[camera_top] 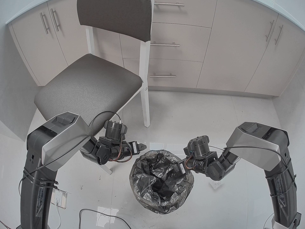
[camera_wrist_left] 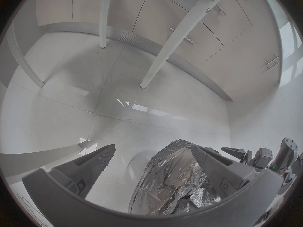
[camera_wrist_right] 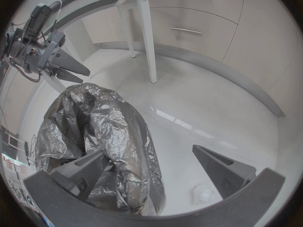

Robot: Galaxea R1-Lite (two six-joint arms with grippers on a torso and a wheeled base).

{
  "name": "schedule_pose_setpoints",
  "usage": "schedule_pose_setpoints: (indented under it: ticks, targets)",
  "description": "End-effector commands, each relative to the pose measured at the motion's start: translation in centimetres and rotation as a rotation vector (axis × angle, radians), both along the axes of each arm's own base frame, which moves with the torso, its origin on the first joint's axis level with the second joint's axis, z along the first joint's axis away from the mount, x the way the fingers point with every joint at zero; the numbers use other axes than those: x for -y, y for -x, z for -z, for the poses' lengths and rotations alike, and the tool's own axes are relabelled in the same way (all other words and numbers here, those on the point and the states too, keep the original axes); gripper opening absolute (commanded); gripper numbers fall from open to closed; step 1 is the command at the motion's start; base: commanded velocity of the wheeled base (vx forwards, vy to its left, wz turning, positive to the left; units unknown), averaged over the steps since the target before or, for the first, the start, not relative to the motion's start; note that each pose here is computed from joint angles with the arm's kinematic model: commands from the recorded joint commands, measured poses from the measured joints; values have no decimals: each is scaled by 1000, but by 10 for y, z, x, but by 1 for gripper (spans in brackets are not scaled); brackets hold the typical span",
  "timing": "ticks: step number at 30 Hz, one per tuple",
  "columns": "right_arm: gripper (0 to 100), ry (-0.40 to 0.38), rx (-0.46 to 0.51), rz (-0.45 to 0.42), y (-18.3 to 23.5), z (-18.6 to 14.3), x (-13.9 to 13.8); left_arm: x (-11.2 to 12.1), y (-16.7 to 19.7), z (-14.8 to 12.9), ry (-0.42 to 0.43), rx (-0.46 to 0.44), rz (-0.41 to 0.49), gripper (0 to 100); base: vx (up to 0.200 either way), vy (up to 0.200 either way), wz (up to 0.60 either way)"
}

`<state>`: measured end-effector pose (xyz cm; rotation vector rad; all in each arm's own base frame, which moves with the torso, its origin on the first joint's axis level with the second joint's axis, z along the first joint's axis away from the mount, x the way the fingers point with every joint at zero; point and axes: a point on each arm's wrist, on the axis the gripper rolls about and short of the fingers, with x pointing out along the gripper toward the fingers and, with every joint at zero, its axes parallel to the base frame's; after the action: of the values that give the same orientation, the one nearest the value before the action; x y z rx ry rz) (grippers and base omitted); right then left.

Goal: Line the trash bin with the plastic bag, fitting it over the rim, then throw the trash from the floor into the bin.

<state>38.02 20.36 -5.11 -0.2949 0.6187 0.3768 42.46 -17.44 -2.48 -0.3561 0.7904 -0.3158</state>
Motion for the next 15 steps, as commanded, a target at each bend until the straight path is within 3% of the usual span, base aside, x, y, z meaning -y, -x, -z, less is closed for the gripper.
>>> schedule_pose_setpoints:
  ticks: [1,8,10,15]
  targets:
    - [100,50,40,48,-7,3,-2,0,0,0,1,1,0,100,0,0,0]
    - [100,111,90,113,-9,0,-6,0,0,0,1,1,0,100,0,0,0]
    - [100,163,109,130,-10,4,-6,0,0,0,1,1,0,100,0,0,0]
    - [100,187,134,171,-12,2,-6,0,0,0,0,2,1,100,0,0,0]
